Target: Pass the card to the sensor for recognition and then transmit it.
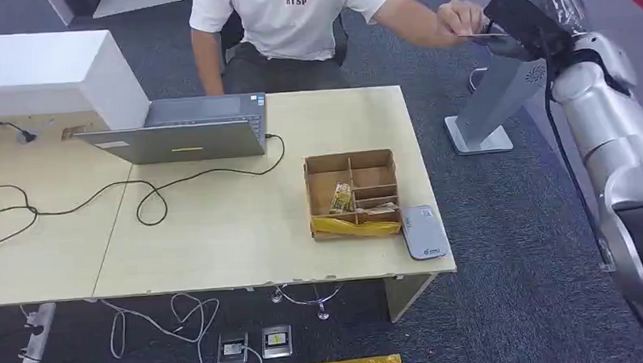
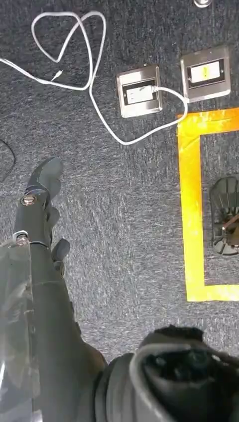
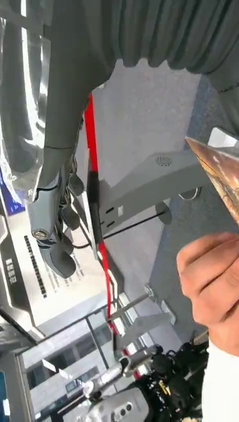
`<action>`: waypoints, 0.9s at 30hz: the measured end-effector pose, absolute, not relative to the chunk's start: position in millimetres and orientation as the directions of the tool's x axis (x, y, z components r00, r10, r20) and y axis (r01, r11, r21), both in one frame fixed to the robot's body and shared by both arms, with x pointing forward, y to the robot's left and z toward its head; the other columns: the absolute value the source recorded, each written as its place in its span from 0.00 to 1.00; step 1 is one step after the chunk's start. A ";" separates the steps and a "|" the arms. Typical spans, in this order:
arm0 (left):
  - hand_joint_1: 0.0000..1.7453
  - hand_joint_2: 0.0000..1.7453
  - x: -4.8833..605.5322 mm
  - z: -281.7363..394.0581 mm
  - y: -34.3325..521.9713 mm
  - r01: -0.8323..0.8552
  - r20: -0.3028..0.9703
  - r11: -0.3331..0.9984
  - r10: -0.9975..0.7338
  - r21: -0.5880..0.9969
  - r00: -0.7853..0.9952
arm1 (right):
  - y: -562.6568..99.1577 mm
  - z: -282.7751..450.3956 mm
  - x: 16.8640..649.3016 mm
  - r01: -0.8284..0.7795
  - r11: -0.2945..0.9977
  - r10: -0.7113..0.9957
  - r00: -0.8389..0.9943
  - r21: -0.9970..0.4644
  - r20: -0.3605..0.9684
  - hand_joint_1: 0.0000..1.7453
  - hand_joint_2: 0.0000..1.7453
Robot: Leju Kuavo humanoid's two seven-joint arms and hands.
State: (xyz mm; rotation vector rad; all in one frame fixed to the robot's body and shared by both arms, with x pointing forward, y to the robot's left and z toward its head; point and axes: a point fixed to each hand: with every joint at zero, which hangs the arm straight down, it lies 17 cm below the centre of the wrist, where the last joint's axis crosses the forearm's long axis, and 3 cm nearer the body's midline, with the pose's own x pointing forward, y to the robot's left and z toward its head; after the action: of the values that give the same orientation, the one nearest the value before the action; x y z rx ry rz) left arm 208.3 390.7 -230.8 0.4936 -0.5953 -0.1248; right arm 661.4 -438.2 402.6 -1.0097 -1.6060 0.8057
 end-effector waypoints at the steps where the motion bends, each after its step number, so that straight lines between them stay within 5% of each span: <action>1: 0.00 0.00 208.2 -230.8 390.7 -0.027 0.507 0.877 -0.252 0.480 0.824 | -435.4 401.7 662.0 0.213 0.421 0.907 -0.120 -0.882 0.404 0.00 1.00; 5: 0.00 0.00 207.8 -231.0 390.8 -0.031 0.507 0.878 -0.247 0.478 0.826 | -426.6 397.1 663.9 0.198 0.421 0.907 -0.125 -0.885 0.403 0.00 1.00; 6: 0.00 0.00 207.6 -231.1 391.0 -0.034 0.507 0.878 -0.244 0.477 0.827 | -424.2 396.1 664.4 0.194 0.422 0.906 -0.127 -0.885 0.404 0.90 1.00; 7: 0.00 0.00 207.5 -231.2 390.8 -0.035 0.507 0.879 -0.243 0.476 0.827 | -422.1 395.4 664.8 0.191 0.425 0.904 -0.129 -0.885 0.406 1.00 1.00; 27: 0.00 0.00 206.0 -231.8 390.6 -0.045 0.508 0.881 -0.230 0.471 0.830 | -387.5 380.0 669.5 0.114 0.418 0.902 -0.165 -0.901 0.398 1.00 1.00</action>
State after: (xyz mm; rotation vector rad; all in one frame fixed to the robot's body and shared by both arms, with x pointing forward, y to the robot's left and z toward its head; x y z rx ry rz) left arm 206.0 390.6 -231.8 0.4900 -0.5883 -0.1023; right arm 669.5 -387.5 380.0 -0.9196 -1.5880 0.9092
